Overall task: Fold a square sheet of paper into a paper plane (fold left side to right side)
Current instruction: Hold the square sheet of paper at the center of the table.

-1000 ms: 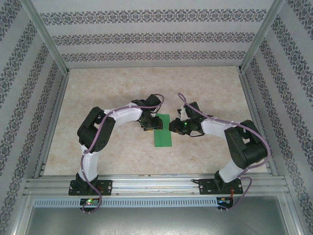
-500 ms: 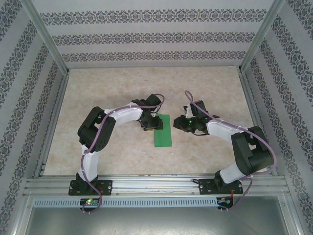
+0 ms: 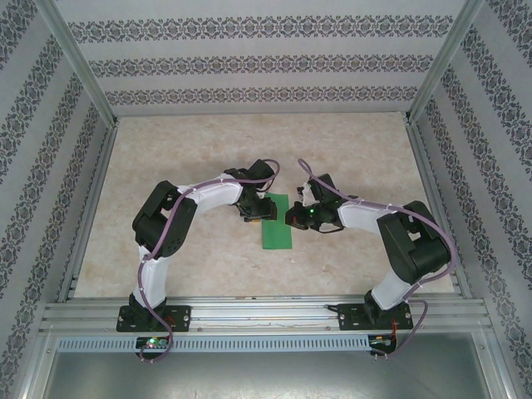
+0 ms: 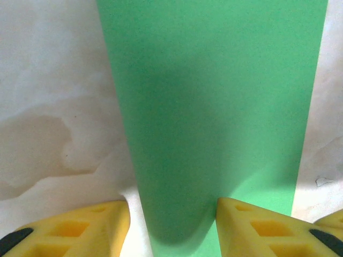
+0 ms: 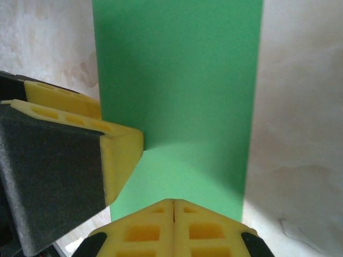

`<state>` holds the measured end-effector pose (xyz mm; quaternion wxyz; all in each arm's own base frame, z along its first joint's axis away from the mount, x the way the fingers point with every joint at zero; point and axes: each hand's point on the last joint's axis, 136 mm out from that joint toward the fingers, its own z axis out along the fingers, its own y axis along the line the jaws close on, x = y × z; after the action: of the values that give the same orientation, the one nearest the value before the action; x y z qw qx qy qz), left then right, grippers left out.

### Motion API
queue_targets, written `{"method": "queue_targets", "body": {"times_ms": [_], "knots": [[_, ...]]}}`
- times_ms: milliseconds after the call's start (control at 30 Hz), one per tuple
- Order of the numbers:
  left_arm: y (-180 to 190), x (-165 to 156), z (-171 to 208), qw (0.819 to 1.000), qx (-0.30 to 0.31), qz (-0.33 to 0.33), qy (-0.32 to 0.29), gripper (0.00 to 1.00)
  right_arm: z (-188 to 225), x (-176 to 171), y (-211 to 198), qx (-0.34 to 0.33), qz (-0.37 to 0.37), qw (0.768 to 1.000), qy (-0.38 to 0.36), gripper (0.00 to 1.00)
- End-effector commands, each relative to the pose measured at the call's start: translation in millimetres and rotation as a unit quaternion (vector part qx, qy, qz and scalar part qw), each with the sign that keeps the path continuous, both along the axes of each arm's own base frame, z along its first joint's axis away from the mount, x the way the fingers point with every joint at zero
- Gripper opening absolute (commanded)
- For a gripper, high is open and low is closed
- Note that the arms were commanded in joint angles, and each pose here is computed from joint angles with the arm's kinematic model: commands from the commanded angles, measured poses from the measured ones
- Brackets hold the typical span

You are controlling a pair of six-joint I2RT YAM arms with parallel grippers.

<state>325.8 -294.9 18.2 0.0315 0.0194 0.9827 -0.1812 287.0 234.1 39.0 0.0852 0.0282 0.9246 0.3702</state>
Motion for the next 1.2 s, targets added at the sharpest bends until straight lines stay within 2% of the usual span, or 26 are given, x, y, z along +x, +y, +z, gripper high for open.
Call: {"method": "queue_targets", "body": {"times_ms": [0,500,633,967,1100,1167], "knots": [[-14,-42,-62,0.997,0.020,-0.048,0.063,0.49,1,4,10,0.012,0.008,1.000,0.001,0.04],[-12,-38,-54,0.998,0.022,-0.044,0.047,0.51,-46,-19,-12,-0.061,-0.010,0.995,0.074,0.00],[-10,-28,-32,0.999,0.013,-0.037,0.018,0.54,-53,-24,-17,-0.076,-0.010,0.993,0.086,0.00],[14,-1,52,0.996,-0.016,-0.009,-0.087,0.65,-58,-28,-22,-0.091,-0.008,0.991,0.094,0.00],[20,-2,74,0.992,-0.037,-0.003,-0.117,0.64,-59,-28,-22,-0.092,-0.007,0.991,0.095,0.00],[16,-4,82,0.990,-0.059,-0.005,-0.126,0.59,-59,-27,-22,-0.093,-0.007,0.991,0.095,0.00]]}}
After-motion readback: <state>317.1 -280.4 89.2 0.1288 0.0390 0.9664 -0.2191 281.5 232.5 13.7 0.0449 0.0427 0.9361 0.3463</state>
